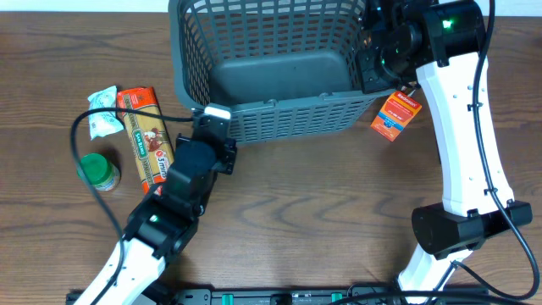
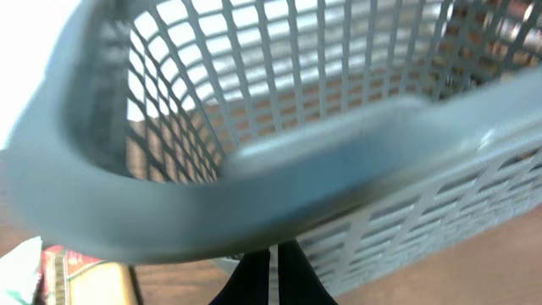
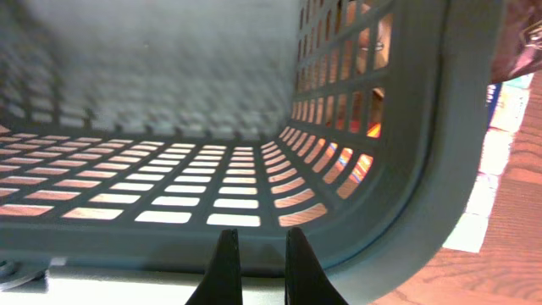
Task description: Pack container
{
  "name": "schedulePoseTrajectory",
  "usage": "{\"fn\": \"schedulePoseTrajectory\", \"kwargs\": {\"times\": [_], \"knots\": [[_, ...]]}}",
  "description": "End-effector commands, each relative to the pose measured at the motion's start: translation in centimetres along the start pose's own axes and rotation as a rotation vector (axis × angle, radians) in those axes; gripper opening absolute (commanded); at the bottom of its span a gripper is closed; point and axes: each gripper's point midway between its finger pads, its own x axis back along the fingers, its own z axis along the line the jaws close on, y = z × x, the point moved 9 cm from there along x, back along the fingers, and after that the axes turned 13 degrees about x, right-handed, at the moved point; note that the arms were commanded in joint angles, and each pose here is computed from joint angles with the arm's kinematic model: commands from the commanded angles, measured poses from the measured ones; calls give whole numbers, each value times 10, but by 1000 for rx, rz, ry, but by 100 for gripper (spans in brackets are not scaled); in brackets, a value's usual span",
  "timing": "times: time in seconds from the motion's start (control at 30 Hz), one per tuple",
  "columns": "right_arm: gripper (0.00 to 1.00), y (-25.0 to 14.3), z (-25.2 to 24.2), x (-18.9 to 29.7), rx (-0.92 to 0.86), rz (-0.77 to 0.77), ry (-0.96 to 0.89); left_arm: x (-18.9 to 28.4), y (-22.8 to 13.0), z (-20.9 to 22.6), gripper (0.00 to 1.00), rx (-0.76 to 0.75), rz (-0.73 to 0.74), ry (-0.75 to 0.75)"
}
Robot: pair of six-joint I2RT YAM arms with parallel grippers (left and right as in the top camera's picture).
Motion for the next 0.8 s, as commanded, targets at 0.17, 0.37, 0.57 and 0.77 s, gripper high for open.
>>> {"fn": "schedulePoseTrajectory", "kwargs": {"times": [0.17,0.37,0.57,0.77], "knots": [[1,-1,-15,13,-98,-38,-119,75,59,18,5,103,-323,25],[1,-6,-6,11,-87,-3,-25,90,64,23,6,122,-373,26],[1,-13,8,3,-56,72,28,90,63,23,6,117,-361,29],[1,-11,23,1,-18,79,43,89,61,24,6,112,-347,33]]}}
